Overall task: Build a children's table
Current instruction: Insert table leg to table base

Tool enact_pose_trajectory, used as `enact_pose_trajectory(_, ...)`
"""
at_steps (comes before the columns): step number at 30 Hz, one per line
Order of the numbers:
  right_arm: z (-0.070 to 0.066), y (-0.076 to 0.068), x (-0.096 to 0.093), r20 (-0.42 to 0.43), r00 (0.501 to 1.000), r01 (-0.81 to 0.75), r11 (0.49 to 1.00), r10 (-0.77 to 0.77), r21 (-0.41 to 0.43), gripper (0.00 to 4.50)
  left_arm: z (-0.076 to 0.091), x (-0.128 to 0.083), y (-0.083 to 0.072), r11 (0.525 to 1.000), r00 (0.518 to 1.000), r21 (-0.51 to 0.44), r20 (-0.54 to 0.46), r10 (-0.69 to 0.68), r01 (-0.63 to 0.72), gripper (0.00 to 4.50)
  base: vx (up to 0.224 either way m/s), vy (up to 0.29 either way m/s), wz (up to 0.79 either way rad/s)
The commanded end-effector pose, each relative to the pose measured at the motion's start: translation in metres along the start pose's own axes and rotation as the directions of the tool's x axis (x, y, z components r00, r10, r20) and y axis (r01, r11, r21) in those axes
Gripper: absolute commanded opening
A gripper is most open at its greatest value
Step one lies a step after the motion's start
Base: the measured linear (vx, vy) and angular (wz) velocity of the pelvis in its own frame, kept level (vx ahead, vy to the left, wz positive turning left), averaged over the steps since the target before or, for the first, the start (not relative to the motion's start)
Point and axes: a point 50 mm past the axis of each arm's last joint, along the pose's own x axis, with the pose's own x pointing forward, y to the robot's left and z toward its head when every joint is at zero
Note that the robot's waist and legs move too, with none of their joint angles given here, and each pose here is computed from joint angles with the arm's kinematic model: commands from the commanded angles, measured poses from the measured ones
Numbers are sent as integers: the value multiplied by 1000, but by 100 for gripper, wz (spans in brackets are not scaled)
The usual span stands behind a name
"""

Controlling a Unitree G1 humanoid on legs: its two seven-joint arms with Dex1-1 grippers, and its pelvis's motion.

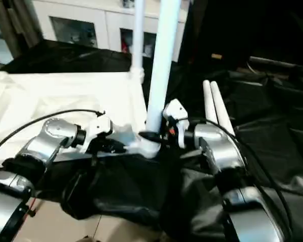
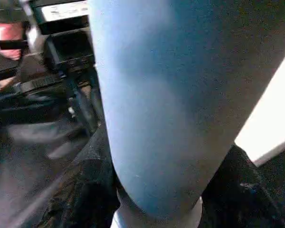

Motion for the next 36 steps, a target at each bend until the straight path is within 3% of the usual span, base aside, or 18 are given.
enact_pose_trajectory(1, -48, 22, 8, -174, 978, -86, 985, 112, 150, 188, 26, -6, 8, 996, 994, 80, 103, 39, -48, 0, 0, 0, 0)
enact_pose_trajectory(5, -49, 22, 13, -165, 984, -45, 989, 68, 141, 188, 28, -3, 10, 995, 992, 75, 106, 64, -72, 0, 0, 0, 0)
enact_pose_trajectory(8, -52, 16, 19, -159, 986, 80, 988, -58, 134, 188, 32, 2, 12, 994, 989, 60, 123, 83, -91, 0, 0, 0, 0)
enact_pose_trajectory(12, -54, 5, 27, -158, 958, 266, 950, -241, 162, 188, 38, 11, 14, 993, 985, 31, 138, 108, -113, 0, 0, 0, 0)
enact_pose_trajectory(14, -53, -7, 38, -167, 890, 454, 854, -423, 253, 188, 46, 26, 19, 983, 975, -10, 123, 184, -184, 0, 0, 0, 0)
enact_pose_trajectory(16, -51, -10, 47, -181, 849, 528, 794, -496, 302, 188, 53, 37, 24, 965, 959, -49, 112, 261, -257, 0, -54, 15, -8)
enact_pose_trajectory(19, -45, -13, 57, -190, 811, 584, 750, -553, 312, 187, 60, 48, 30, 923, 921, -113, 90, 378, -368, 0, -18, 7, -3)
enact_pose_trajectory(23, -39, -9, 72, -184, 804, 593, 739, -565, 320, 187, 66, 60, 34, 870, 873, -137, 62, 484, -473, 0, 0, 0, 0)
enact_pose_trajectory(36, -44, -5, 80, -241, 795, 606, 731, -556, 314, 187, 67, 64, 34, 870, 873, -139, 58, 484, -473, 0, 18, -4, -5)
